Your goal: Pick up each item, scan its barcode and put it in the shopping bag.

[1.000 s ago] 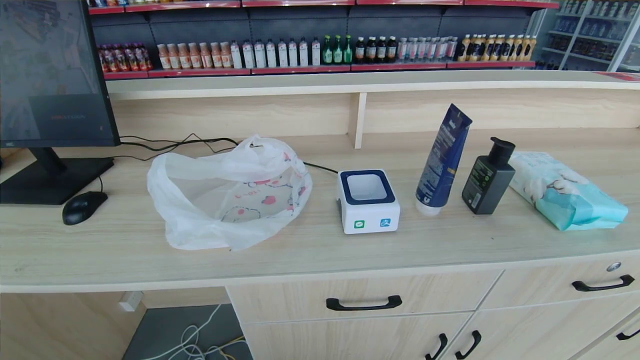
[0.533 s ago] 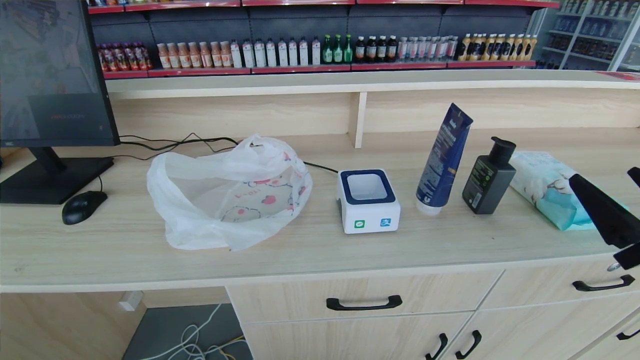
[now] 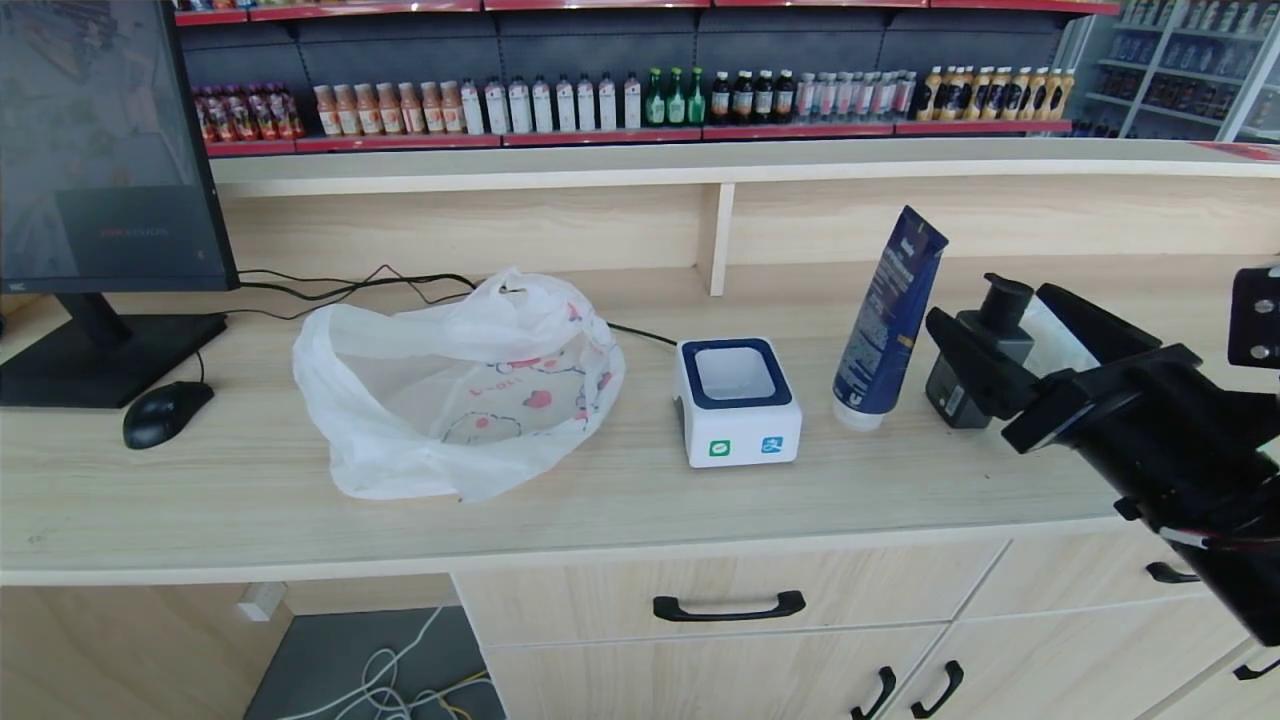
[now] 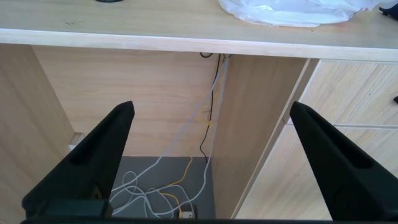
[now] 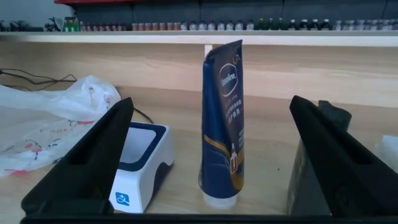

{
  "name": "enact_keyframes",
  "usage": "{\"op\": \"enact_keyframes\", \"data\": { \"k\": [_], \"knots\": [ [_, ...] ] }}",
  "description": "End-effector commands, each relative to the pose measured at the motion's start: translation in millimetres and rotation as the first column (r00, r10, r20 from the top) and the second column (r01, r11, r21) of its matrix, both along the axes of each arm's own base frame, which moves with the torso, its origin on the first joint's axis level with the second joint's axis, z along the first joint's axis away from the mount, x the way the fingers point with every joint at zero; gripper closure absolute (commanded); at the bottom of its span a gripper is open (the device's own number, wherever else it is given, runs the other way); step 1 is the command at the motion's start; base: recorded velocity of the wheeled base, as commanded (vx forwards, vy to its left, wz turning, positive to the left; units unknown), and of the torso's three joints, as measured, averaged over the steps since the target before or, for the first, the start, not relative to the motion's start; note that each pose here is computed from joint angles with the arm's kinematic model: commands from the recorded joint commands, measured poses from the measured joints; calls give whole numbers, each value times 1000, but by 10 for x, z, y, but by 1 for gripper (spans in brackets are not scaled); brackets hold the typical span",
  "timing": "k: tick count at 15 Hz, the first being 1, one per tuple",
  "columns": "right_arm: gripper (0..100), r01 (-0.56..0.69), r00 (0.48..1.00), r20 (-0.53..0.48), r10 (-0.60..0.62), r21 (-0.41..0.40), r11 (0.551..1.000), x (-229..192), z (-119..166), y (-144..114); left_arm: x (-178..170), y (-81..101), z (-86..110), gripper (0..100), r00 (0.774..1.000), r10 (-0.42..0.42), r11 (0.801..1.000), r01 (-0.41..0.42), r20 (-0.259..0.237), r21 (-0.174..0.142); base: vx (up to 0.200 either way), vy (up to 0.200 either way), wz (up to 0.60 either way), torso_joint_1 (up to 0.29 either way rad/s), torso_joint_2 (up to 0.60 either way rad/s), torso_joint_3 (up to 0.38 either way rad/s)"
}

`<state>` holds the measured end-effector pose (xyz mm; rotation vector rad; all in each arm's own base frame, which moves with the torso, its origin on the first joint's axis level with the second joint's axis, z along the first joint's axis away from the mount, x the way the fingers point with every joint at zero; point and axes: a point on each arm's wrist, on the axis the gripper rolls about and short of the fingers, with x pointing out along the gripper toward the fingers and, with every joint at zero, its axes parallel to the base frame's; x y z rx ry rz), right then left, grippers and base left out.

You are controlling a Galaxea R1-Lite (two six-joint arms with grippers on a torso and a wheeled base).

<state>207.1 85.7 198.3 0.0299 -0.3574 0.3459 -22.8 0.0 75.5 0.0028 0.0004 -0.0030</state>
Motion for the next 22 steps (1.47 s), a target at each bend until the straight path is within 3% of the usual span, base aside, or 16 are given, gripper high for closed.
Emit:
{"op": "enact_keyframes", "data": {
  "k": [1,6,11,22],
  "knots": [
    [0,-28,1000,-8,28,-4,1000,41,-22,88,0,0,0,0,1000,0,1000,0,0,0,0,0,0,0,0,0],
    [0,-32,999,-20,32,7,999,258,-54,222,0,0,0,0,1000,0,1000,0,0,2,0,0,0,0,0,0],
    [0,17,998,-57,-13,69,997,383,-105,415,0,0,3,0,1000,0,1000,0,3,2,0,0,0,0,0,0],
    [0,93,989,-125,-79,113,989,713,-297,368,0,0,5,0,1000,0,1000,0,5,3,0,0,0,0,0,0]
  ]
}}
